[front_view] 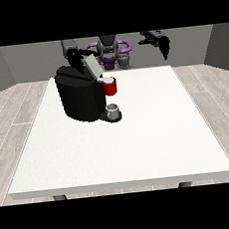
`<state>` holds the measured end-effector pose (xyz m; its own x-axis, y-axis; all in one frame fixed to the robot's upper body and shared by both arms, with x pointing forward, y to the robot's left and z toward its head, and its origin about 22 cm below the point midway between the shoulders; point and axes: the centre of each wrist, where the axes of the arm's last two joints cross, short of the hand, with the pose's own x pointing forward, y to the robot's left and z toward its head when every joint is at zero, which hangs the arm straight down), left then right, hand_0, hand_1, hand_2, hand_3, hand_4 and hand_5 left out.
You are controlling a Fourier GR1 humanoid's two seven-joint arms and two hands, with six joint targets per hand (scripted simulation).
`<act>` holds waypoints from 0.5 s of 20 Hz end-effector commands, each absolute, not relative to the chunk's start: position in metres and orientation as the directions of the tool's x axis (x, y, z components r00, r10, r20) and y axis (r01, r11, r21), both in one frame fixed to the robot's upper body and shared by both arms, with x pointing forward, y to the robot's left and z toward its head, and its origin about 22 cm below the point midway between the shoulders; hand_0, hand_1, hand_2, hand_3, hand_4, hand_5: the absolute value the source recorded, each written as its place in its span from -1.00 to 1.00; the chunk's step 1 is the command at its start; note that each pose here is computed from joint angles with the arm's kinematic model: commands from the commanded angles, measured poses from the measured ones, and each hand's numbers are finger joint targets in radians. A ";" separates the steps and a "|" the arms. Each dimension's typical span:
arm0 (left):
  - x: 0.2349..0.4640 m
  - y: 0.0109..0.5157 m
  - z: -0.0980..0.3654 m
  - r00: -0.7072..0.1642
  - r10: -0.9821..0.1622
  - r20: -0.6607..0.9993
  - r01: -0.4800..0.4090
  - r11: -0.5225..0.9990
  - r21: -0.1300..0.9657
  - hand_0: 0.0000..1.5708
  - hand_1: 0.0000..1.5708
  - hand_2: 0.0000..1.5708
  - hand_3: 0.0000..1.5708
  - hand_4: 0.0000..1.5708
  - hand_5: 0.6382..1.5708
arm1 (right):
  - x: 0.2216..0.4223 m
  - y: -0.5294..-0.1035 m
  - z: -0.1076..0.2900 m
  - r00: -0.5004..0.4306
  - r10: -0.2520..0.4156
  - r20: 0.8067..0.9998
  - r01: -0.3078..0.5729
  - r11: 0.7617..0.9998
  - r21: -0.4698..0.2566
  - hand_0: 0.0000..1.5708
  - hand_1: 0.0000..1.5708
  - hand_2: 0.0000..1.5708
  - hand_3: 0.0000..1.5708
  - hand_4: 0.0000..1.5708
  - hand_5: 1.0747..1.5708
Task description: Insert the coffee pod into the coffee machine and close the lid
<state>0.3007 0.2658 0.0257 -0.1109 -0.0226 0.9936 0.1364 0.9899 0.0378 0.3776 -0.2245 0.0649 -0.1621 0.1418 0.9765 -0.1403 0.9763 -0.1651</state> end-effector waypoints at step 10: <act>0.303 0.288 0.018 -0.136 -0.034 0.990 0.111 0.993 0.049 -1.00 -1.00 -1.00 -1.00 -1.00 1.00 | 0.393 -0.194 0.079 -0.204 0.153 0.967 -0.182 0.965 -0.191 -1.00 -1.00 -1.00 -1.00 -1.00 1.00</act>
<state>0.3048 0.2706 0.0244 -0.1388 -0.0348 0.9897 0.1215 0.9912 0.0519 0.3923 -0.2042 0.0835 -0.2102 0.1581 0.9648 -0.1687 0.9662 -0.1951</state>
